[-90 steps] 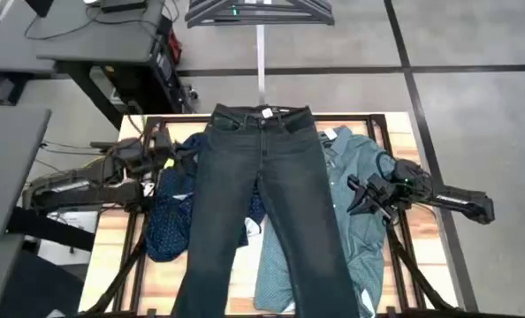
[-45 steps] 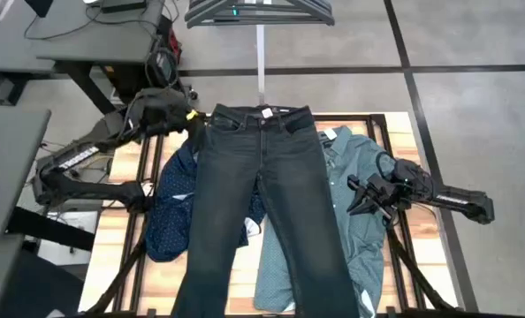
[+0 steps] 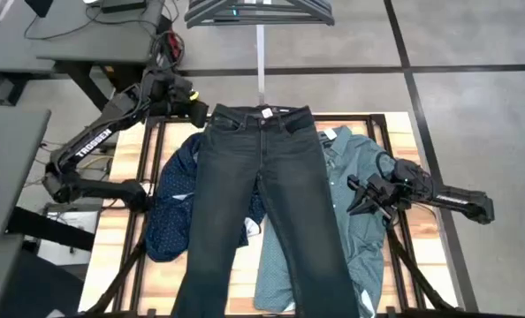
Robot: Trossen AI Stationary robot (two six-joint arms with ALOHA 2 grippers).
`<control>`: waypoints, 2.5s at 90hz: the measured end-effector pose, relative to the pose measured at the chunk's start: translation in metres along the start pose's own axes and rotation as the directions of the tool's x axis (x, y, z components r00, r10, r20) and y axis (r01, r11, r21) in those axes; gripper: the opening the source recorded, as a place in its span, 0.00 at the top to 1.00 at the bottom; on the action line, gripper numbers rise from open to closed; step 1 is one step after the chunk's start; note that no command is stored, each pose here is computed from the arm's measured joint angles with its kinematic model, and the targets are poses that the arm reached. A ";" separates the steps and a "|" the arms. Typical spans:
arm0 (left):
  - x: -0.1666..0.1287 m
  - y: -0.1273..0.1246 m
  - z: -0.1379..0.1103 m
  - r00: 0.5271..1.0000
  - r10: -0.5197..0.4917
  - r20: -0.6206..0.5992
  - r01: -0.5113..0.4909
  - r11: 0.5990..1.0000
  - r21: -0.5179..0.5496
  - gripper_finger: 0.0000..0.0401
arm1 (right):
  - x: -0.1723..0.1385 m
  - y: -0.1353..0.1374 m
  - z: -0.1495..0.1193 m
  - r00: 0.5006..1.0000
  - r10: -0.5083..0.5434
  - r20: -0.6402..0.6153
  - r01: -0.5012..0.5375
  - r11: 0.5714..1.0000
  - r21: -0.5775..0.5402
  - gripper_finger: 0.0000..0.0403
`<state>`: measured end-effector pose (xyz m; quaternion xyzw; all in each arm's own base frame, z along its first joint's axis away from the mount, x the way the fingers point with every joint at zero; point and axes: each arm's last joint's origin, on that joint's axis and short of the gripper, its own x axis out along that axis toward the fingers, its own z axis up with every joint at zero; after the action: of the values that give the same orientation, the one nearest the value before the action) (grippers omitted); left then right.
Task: Hang clothes
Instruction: Remove the gray hanger from the rack
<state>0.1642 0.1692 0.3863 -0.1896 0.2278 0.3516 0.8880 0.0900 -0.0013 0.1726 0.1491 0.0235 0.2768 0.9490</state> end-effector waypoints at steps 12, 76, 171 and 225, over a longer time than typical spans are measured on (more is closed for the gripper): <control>0.007 0.020 -0.004 0.995 0.069 -0.067 -0.070 0.997 -0.018 0.70 | 0.000 0.000 0.000 1.000 0.000 0.000 0.000 1.000 0.000 0.90; -0.070 0.007 0.085 0.918 -0.018 0.396 -0.047 0.987 0.153 0.62 | 0.000 0.000 0.001 1.000 -0.009 0.009 0.009 1.000 0.016 0.90; -0.062 -0.008 0.090 0.898 -0.100 0.429 0.105 0.994 0.012 0.62 | -0.020 -0.001 0.085 0.558 -0.502 0.661 0.212 0.856 0.472 0.90; -0.021 0.029 0.121 0.885 -0.030 0.464 -0.073 0.977 0.202 0.63 | -0.015 -0.076 0.328 0.298 -0.709 0.639 0.948 0.301 -0.107 0.90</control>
<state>0.1630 0.2375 0.4918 -0.0012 0.0472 0.3700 0.9278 0.1584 -0.1586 0.4630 -0.0601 -0.2019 -0.3299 0.9202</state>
